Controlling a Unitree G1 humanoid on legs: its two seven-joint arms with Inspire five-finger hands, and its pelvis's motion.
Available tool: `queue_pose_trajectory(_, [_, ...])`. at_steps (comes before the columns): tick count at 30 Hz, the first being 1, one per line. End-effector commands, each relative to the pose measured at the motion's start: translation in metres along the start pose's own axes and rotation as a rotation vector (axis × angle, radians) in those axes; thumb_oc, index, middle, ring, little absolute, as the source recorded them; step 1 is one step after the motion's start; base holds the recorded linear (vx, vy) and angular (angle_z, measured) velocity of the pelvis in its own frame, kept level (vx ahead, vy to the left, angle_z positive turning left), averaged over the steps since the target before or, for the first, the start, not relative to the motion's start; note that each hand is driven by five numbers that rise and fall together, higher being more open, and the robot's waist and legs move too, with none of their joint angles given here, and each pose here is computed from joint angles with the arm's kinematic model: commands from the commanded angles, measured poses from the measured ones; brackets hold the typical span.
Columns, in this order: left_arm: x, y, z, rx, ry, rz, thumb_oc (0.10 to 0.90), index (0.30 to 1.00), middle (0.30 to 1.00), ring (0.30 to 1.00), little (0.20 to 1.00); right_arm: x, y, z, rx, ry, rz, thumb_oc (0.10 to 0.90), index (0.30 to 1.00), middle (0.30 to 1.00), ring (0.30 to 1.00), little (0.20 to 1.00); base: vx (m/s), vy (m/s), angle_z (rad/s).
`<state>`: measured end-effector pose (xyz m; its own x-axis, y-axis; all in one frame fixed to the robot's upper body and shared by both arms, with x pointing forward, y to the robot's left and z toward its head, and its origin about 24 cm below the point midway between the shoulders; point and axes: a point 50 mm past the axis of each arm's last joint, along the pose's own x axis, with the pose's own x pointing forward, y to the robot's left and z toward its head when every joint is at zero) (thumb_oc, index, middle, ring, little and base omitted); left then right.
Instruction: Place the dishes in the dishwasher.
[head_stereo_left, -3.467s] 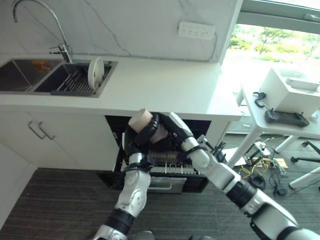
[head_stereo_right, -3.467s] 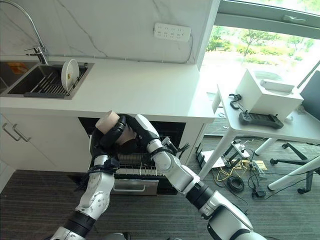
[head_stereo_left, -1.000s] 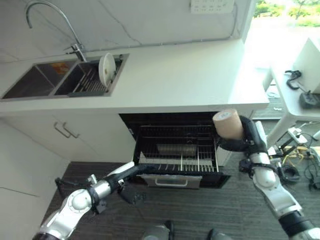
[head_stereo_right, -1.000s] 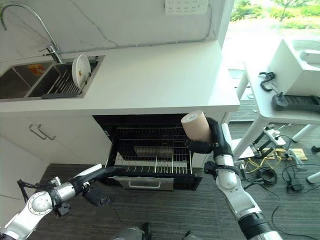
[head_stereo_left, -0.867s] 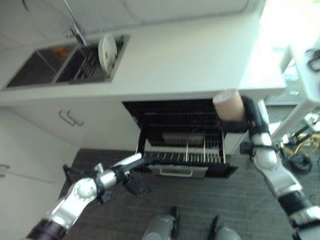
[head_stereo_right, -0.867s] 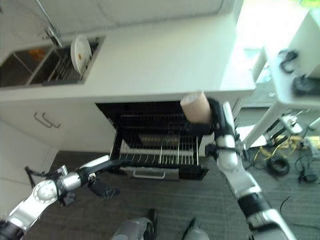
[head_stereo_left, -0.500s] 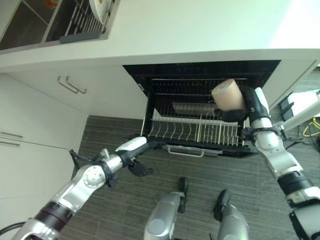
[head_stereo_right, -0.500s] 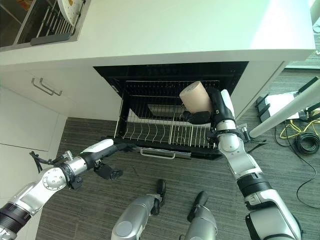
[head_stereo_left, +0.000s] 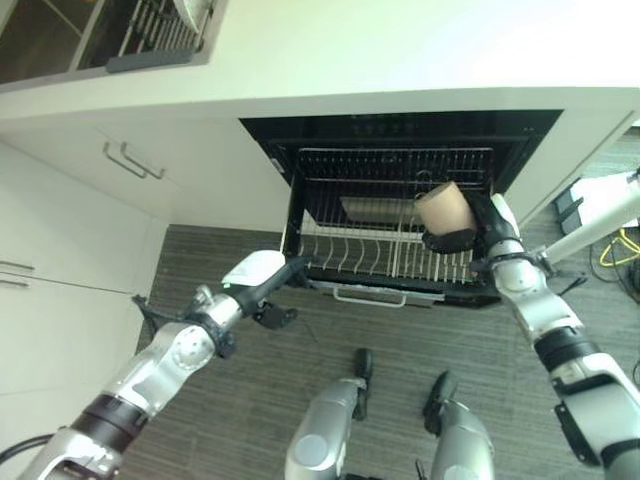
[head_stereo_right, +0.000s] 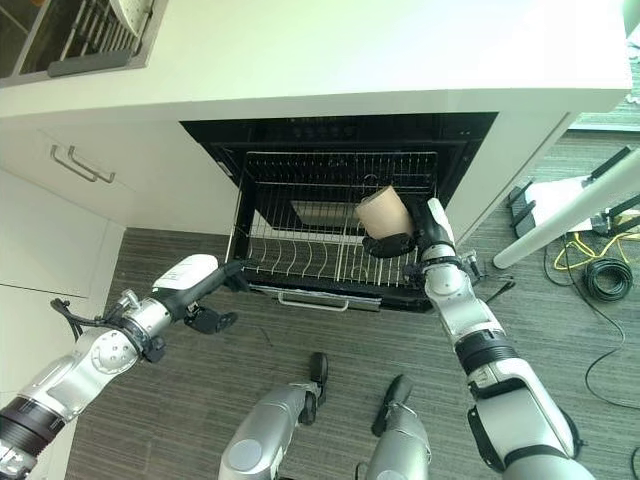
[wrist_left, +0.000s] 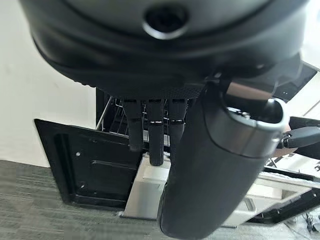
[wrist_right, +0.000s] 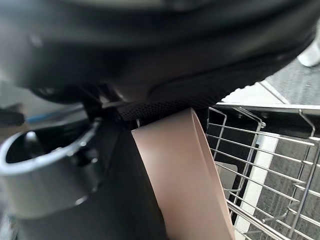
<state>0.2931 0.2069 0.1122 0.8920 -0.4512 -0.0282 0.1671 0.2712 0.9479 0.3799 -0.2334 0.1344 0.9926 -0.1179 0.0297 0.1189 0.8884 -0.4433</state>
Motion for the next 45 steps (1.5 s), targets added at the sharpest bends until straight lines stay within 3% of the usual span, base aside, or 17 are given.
queue_pose_trajectory(1, [0.009,0.046,0.02,0.096,-0.102,0.156,0.8,0.9,0.9,0.9,0.9,0.015,-0.032,0.081,0.235,-0.243,-0.129,0.4,0.3,0.3,0.3,0.3,-0.04,-0.02,0.01])
queue_pose_trajectory(5, [0.013,0.049,0.026,0.101,-0.118,0.165,0.8,0.9,0.9,0.9,0.9,0.021,-0.046,0.064,0.31,-0.142,-0.208,0.4,0.3,0.3,0.3,0.3,-0.02,0.042,-0.03])
queue_pose_trajectory(13, [0.014,0.056,0.029,0.079,-0.132,0.16,0.8,0.9,0.9,0.9,0.9,0.022,-0.061,0.072,0.339,-0.163,-0.4,0.4,0.3,0.3,0.3,0.3,-0.01,0.027,-0.01])
queue_pose_trajectory(17, [0.011,0.054,0.03,0.058,-0.138,0.157,0.8,0.9,0.9,0.9,0.9,0.021,-0.058,0.061,0.298,-0.122,-0.387,0.4,0.3,0.3,0.3,0.3,0.01,0.04,-0.02])
queue_pose_trajectory(18, [0.009,0.053,0.029,0.055,-0.14,0.157,0.8,0.9,0.9,0.9,0.9,0.021,-0.055,0.056,0.285,-0.098,-0.374,0.8,0.9,0.9,0.9,0.9,0.01,0.03,-0.02])
queue_pose_trajectory(30, [0.008,0.057,0.031,0.063,-0.153,0.161,0.8,0.9,0.9,0.9,0.9,0.024,-0.033,0.043,0.249,-0.021,-0.25,0.8,0.9,0.9,0.9,0.9,0.0,0.0,0.0])
queue_pose_trajectory(37, [0.009,0.054,0.03,0.071,-0.152,0.153,0.8,0.9,0.9,0.9,0.9,0.026,-0.008,0.047,0.34,-0.006,-0.093,0.8,0.9,0.9,0.9,0.9,0.0,0.0,0.0])
queue_pose_trajectory(45, [0.009,0.05,0.028,0.065,-0.14,0.145,0.8,0.9,0.9,0.9,0.9,0.026,0.004,0.045,0.447,0.032,-0.057,0.8,0.9,0.9,0.9,0.9,0.0,0.0,0.0])
